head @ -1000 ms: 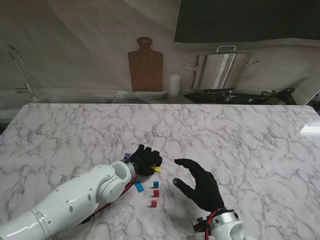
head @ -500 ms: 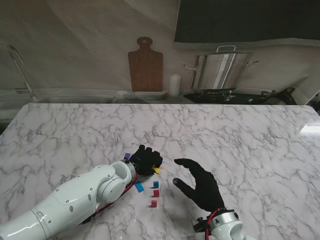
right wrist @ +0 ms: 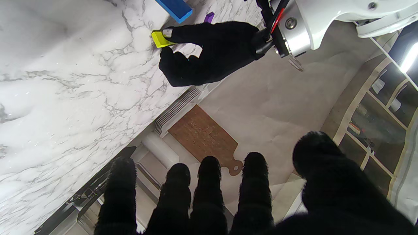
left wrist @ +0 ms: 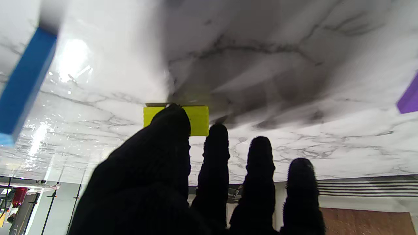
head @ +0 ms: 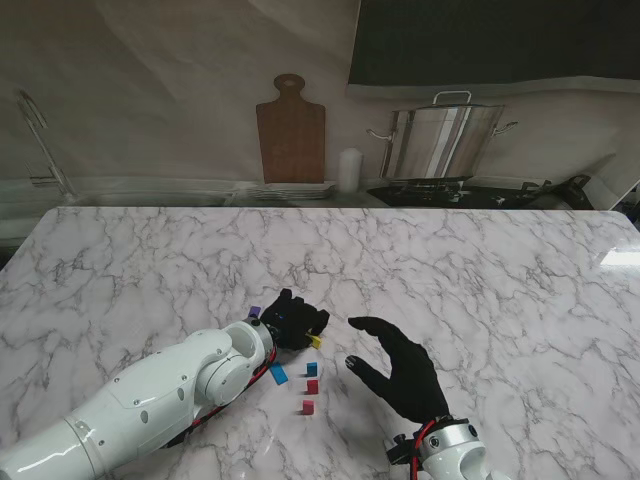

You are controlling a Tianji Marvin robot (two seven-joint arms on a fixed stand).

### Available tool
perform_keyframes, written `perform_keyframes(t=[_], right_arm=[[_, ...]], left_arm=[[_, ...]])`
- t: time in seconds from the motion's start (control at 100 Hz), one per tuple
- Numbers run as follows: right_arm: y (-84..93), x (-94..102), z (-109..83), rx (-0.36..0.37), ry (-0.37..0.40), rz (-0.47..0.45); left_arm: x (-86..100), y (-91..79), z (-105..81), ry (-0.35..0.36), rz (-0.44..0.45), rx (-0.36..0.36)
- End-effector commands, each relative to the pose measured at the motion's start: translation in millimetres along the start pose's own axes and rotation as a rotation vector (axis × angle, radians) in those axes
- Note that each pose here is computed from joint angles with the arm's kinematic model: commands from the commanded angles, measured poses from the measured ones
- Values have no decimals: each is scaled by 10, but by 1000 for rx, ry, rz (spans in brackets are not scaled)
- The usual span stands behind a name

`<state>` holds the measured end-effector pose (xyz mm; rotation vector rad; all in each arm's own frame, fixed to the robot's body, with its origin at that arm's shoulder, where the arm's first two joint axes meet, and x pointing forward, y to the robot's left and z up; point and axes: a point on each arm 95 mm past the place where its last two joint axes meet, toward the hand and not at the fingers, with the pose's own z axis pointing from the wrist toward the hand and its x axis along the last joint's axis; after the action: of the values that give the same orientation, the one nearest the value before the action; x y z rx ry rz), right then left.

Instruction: Arrange dominoes in a row

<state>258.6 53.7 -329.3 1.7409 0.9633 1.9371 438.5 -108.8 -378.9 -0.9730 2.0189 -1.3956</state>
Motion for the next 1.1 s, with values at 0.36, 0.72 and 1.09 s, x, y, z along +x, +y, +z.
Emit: perform_keyframes(t=[0.36, 0.72, 1.09], right_arm=[[-12, 4, -14, 5, -5, 1], [-15, 3, -13, 7, -4, -1], [-16, 2, -12, 7, -4, -2]], left_arm=[[11, 84, 0, 6, -10, -25], [7, 87, -7, 17, 0, -27], [32, 102, 7, 11, -11, -20]])
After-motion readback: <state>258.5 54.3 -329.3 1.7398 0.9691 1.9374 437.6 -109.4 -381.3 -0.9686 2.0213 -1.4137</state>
